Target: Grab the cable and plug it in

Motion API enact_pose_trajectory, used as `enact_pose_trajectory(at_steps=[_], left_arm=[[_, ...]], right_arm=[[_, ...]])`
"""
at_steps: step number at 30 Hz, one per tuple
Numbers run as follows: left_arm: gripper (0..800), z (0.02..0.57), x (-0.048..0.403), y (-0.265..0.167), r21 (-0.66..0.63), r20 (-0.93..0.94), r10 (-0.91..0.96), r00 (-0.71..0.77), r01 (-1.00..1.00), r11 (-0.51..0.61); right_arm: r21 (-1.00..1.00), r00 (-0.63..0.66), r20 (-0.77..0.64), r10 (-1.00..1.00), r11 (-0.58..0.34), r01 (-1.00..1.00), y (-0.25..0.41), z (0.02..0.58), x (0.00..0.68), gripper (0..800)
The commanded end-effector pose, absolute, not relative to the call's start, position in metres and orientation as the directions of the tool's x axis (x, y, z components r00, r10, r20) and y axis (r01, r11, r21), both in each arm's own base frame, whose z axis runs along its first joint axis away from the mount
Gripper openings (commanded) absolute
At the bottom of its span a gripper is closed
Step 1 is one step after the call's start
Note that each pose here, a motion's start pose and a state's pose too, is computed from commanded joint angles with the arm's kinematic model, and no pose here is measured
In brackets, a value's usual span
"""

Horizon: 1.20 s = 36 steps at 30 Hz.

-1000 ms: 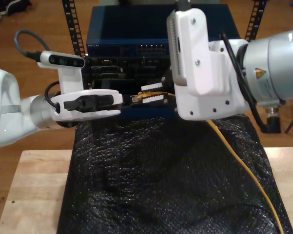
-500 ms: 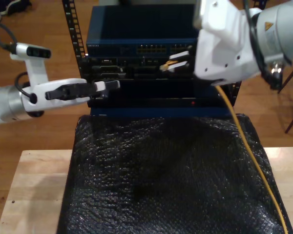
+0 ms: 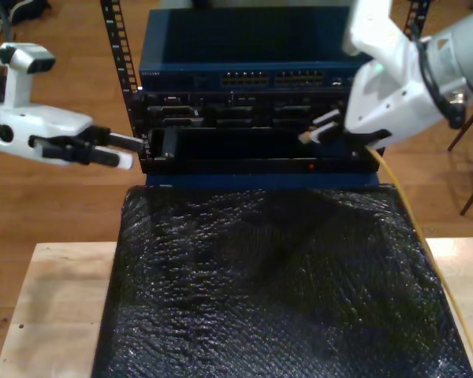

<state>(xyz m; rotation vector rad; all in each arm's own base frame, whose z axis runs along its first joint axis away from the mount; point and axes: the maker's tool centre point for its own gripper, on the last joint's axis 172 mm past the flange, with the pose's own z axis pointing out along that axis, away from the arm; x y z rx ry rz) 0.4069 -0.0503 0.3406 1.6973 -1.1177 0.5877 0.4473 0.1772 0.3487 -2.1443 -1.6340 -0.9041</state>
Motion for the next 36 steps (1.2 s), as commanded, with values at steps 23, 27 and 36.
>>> enact_pose_trajectory(at_steps=[23, 27, 36], left_arm=[[798, 0.269, 0.271, 0.194, 0.171, 0.611, -0.778, 0.144, -0.984, -0.047], [799, 0.261, 0.223, 0.215, 0.157, 0.63, -0.766, 0.123, -0.987, -0.029], [799, 0.235, 0.138, 0.21, 0.132, 0.693, -0.717, 0.071, -0.991, 0.029]], right_arm=[[0.078, 0.206, 0.539, 0.817, -0.292, 0.953, 0.162, 0.309, 0.442, 0], [0.068, 0.218, 0.537, 0.815, -0.3, 0.951, 0.161, 0.306, 0.442, 0], [0.056, 0.223, 0.533, 0.816, -0.297, 0.953, 0.161, 0.304, 0.439, 0]])
